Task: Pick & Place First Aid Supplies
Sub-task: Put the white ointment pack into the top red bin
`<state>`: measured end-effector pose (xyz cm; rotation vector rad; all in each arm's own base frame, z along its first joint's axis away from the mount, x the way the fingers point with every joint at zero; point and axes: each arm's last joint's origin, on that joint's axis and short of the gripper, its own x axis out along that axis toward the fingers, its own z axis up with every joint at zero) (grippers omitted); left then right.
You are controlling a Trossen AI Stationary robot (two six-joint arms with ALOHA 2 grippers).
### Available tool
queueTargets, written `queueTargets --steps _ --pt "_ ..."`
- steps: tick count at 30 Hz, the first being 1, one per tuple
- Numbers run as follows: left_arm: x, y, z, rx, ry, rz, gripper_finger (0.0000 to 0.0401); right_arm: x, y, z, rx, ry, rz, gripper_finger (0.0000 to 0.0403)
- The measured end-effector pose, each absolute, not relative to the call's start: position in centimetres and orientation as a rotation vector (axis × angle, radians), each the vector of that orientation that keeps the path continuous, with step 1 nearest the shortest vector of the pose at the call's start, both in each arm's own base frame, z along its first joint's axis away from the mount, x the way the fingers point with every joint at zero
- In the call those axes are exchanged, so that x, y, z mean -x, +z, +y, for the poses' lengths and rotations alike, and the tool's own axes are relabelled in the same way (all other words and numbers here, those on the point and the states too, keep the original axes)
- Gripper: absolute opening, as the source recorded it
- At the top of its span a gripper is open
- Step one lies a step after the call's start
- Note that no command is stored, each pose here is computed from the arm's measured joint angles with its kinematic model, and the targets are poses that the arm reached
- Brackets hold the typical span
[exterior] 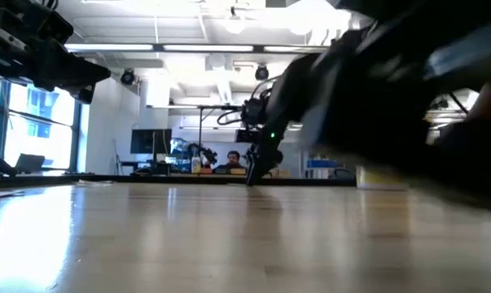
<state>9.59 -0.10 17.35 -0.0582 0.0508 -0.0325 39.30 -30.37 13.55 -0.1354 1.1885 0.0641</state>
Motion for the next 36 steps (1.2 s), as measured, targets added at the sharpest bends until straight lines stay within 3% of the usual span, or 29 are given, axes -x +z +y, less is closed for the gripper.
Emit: queueTargets --steps 12,26,36 --pt "-9.6 17.3 -0.1 0.058 -0.033 0.051 0.0001 -37.2 14.7 -27.3 0.039 0.152 1.499 0.0197" --pt "-9.6 17.4 -0.1 0.058 -0.033 0.05 0.0001 -38.7 15.8 -30.0 0.084 0.055 1.186 0.0197" --pt "-9.6 17.4 -0.1 0.058 -0.032 0.05 0.0001 -37.5 13.5 -30.7 0.044 0.055 1.167 0.0197"
